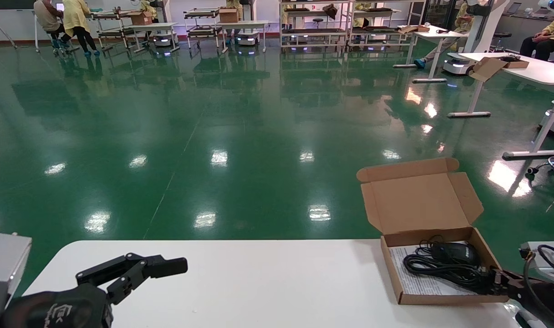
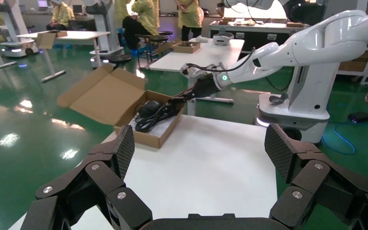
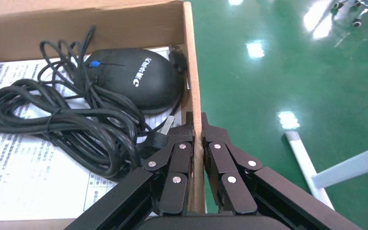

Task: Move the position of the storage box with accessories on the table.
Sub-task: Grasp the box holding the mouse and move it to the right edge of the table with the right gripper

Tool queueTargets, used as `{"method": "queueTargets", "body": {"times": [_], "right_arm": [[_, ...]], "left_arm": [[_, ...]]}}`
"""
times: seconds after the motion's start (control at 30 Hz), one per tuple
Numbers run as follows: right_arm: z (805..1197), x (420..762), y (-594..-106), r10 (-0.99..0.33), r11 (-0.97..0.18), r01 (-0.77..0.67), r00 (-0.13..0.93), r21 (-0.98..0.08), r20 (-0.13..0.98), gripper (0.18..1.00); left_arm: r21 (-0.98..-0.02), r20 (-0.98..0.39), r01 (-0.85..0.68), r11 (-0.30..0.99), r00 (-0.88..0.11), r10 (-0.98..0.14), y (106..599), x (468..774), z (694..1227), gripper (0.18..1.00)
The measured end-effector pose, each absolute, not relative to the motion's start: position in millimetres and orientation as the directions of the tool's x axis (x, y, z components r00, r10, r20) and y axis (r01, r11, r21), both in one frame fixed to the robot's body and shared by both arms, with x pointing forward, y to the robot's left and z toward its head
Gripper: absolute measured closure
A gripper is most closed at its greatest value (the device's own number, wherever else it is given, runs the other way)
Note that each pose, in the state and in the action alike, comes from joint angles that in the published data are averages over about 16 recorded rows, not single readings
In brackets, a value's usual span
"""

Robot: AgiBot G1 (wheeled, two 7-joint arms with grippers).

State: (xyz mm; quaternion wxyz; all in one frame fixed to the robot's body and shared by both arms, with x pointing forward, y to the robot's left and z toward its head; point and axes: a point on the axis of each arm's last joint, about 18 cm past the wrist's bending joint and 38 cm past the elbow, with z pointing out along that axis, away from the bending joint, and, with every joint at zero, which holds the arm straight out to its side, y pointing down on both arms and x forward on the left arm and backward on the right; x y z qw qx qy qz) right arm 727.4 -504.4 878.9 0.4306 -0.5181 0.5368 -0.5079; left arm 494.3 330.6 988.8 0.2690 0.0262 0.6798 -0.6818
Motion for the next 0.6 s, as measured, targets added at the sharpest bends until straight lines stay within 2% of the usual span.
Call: {"method": "queueTargets", "body": {"times": [0.33, 0.6], "right_arm": [[879.3, 729.0, -501.5, -0.993, -0.069, -0.115, -0.087, -0.991, 0.079, 0.945], [883.8, 727.0, -506.5, -0.991, -0.088, -0.11, -0.093, -0.99, 0.098, 0.847]], "left_arm": [[-0.913, -0.401, 0.402, 0.069, -0.854, -0.331, 330.6, 494.3, 988.8, 0.184], [-0.913, -0.401, 0.402, 0.069, -0.854, -0.331, 330.6, 494.3, 988.8, 0.184]]}}
